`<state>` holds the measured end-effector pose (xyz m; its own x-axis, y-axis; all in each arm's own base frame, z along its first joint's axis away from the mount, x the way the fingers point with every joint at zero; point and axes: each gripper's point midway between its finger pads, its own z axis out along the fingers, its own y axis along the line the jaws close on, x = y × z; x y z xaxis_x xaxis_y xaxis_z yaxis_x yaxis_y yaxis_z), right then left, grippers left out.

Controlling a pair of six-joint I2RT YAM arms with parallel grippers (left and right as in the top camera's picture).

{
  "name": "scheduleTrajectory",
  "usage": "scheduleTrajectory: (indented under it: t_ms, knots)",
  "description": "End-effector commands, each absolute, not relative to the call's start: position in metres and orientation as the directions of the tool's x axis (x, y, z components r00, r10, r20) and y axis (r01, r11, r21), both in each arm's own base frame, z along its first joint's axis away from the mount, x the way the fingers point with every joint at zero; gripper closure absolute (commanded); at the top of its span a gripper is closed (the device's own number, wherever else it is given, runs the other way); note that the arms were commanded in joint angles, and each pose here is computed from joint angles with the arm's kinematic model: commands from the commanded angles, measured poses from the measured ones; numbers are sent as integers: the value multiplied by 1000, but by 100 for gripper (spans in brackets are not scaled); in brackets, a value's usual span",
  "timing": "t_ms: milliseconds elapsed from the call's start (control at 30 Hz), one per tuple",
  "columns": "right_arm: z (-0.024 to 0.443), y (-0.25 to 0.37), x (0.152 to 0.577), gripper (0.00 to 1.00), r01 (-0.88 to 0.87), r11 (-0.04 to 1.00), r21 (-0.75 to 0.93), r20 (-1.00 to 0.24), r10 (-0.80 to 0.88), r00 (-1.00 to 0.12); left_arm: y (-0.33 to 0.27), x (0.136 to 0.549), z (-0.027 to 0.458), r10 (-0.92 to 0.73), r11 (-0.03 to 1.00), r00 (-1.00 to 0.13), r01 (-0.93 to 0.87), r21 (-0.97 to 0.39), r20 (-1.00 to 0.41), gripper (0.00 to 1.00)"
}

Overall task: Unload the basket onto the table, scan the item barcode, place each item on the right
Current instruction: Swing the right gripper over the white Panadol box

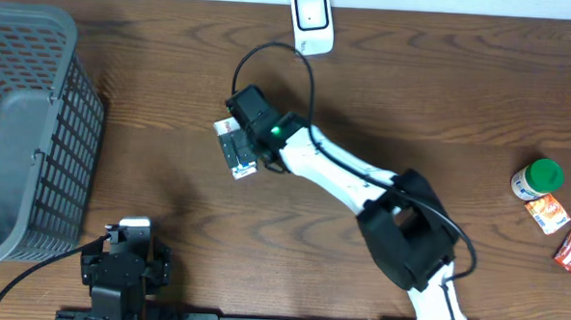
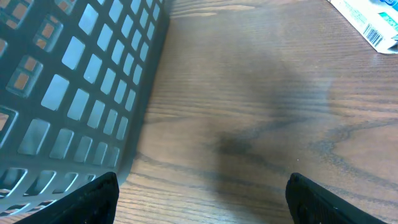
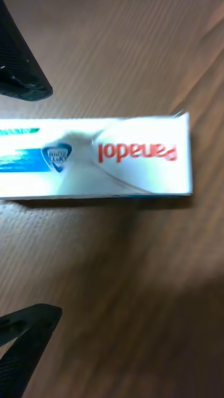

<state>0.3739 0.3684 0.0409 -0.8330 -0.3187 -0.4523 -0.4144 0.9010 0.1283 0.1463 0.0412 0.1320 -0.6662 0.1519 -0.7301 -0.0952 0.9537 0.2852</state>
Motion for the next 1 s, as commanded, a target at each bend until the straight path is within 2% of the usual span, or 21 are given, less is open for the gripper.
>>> scheduleTrajectory:
  t_ms: [0,233,700,967]
  knots:
    - [25,368,372,1,-403,911,84,-444,-328,-834,42,146,135,140,954,-660,-108,278,-738,14]
    - [13,371,367,1,-406,910,83,-424,-336,-841,42,146,135,140,954,-660,-108,278,-738,14]
    - [25,404,386,1,-449,875,179,-540,-295,-789,42,146,135,140,954,-660,-108,278,-738,14]
    - [-4,421,390,1,-472,853,222,-553,-289,-782,42,146,135,140,954,-660,-108,278,-738,14]
